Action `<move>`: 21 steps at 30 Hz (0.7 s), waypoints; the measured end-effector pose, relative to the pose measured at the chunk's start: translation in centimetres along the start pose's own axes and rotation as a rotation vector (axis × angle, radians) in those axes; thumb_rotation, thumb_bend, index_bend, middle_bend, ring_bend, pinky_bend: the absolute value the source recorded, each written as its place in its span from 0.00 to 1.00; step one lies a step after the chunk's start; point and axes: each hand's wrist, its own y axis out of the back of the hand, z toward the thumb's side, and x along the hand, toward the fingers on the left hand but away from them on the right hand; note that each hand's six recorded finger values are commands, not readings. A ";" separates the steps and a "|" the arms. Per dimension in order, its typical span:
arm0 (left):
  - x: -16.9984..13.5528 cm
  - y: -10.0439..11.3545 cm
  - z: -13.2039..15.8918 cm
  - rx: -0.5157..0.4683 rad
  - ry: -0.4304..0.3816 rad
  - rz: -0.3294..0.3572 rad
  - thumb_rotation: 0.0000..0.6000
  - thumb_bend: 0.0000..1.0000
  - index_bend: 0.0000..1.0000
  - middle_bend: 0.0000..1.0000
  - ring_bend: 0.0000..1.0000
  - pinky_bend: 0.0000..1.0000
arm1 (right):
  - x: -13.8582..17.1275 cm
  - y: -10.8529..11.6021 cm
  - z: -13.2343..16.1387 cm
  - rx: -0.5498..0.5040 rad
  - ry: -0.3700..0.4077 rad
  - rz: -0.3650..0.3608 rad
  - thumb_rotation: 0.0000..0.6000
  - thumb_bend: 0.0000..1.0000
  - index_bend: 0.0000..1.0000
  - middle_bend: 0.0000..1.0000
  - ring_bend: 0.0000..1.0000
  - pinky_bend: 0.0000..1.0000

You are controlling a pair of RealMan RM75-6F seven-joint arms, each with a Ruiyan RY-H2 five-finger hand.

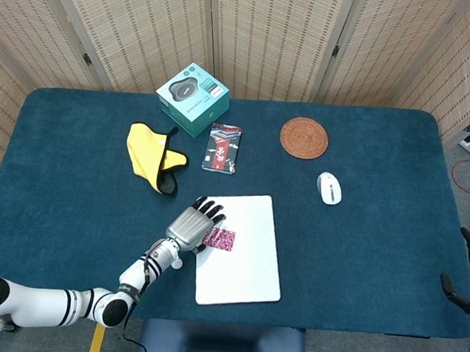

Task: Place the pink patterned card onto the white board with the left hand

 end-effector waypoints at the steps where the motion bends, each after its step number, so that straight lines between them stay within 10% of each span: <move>1: -0.1 0.1 -0.1 0.001 0.002 0.002 1.00 0.35 0.15 0.11 0.07 0.00 | 0.0 0.0 0.0 0.000 0.001 0.000 1.00 0.37 0.02 0.08 0.14 0.11; 21: -9.0 -0.9 -5.2 0.085 -0.030 0.095 1.00 0.35 0.36 0.12 0.09 0.00 | -1.1 -0.7 1.3 -0.008 0.044 0.015 1.00 0.37 0.03 0.08 0.14 0.11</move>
